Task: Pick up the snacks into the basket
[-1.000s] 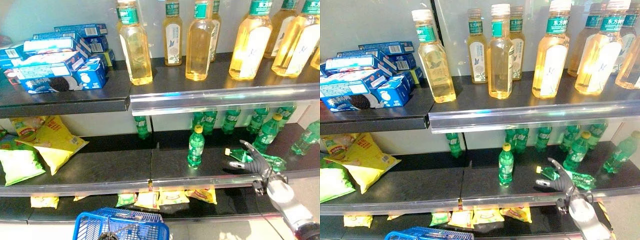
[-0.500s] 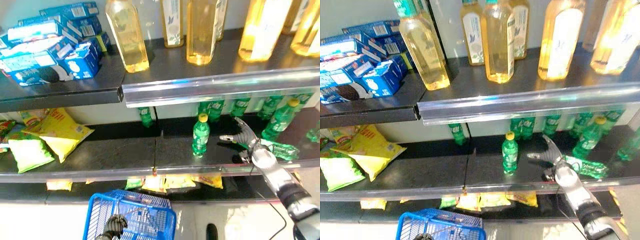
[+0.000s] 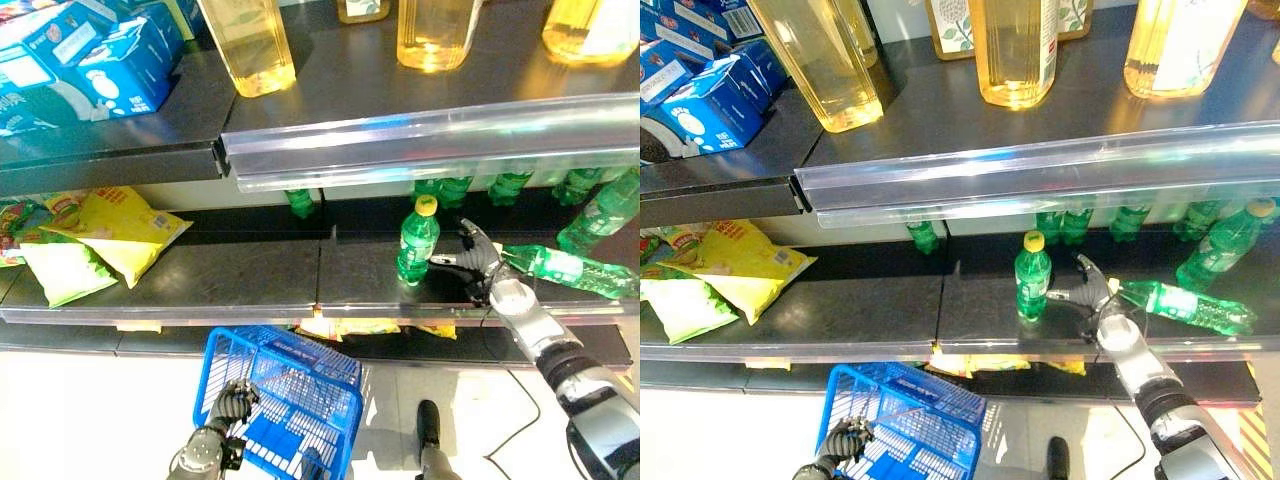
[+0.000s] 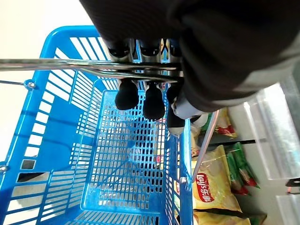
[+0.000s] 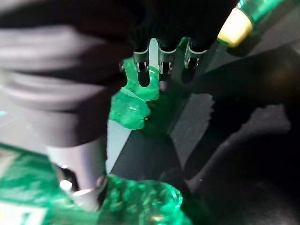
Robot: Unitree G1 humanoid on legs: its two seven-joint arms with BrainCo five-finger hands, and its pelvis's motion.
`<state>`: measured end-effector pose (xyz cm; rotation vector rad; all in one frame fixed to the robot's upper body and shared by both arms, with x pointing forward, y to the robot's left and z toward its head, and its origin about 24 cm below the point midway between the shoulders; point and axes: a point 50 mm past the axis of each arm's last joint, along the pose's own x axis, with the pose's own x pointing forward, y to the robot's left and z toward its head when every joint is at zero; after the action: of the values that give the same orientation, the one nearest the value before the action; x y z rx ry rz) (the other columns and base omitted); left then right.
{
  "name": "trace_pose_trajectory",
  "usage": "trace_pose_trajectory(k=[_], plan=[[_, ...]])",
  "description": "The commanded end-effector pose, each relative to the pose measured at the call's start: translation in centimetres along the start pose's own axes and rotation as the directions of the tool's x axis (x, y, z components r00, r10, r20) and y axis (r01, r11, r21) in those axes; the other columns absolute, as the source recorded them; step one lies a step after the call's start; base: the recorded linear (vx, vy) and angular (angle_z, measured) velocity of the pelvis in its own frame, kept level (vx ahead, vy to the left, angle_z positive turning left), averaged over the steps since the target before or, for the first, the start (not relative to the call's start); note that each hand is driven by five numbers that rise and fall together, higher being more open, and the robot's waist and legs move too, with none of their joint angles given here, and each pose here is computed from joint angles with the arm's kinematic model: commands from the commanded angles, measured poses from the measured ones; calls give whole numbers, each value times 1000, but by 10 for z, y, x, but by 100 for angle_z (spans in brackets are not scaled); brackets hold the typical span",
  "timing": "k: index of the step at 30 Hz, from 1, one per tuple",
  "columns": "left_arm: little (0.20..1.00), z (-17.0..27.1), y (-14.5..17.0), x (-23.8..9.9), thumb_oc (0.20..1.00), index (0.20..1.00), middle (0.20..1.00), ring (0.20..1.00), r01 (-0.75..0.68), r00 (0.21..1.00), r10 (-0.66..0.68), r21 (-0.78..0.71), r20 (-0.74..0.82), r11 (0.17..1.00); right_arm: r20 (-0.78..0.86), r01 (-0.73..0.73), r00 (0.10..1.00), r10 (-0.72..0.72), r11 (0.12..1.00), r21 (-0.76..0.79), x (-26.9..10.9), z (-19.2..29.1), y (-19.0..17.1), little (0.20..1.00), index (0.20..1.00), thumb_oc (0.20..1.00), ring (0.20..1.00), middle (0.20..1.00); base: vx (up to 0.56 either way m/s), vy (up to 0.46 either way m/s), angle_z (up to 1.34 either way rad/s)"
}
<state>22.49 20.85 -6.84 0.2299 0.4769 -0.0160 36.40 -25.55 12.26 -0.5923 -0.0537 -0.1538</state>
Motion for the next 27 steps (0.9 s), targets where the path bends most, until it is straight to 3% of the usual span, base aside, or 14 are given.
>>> trace_pose_trajectory(k=[1, 12, 21, 27], plan=[[200, 27, 18, -1, 200, 200, 200, 200, -24, 989, 19, 31, 150, 999, 112, 44, 993, -47, 999, 28, 15, 35, -8, 1000, 1000, 1000, 1000, 1000, 8, -16, 3], [200, 21, 17, -3, 200, 200, 200, 200, -32, 991, 26, 37, 131, 999, 123, 66, 990, -68, 998, 20, 19, 42, -13, 1000, 1000, 1000, 1000, 1000, -5, -1, 3], [200, 33, 10, 0, 200, 200, 200, 200, 5, 985, -12, 38, 174, 999, 117, 158, 980, -162, 987, 37, 45, 78, -31, 1000, 1000, 1000, 1000, 1000, -4, -9, 1], [200, 33, 6, 0, 200, 200, 200, 200, 15, 985, -23, 52, 170, 999, 125, 134, 983, -137, 990, 32, 46, 81, -24, 1000, 1000, 1000, 1000, 1000, 0, -14, 8]])
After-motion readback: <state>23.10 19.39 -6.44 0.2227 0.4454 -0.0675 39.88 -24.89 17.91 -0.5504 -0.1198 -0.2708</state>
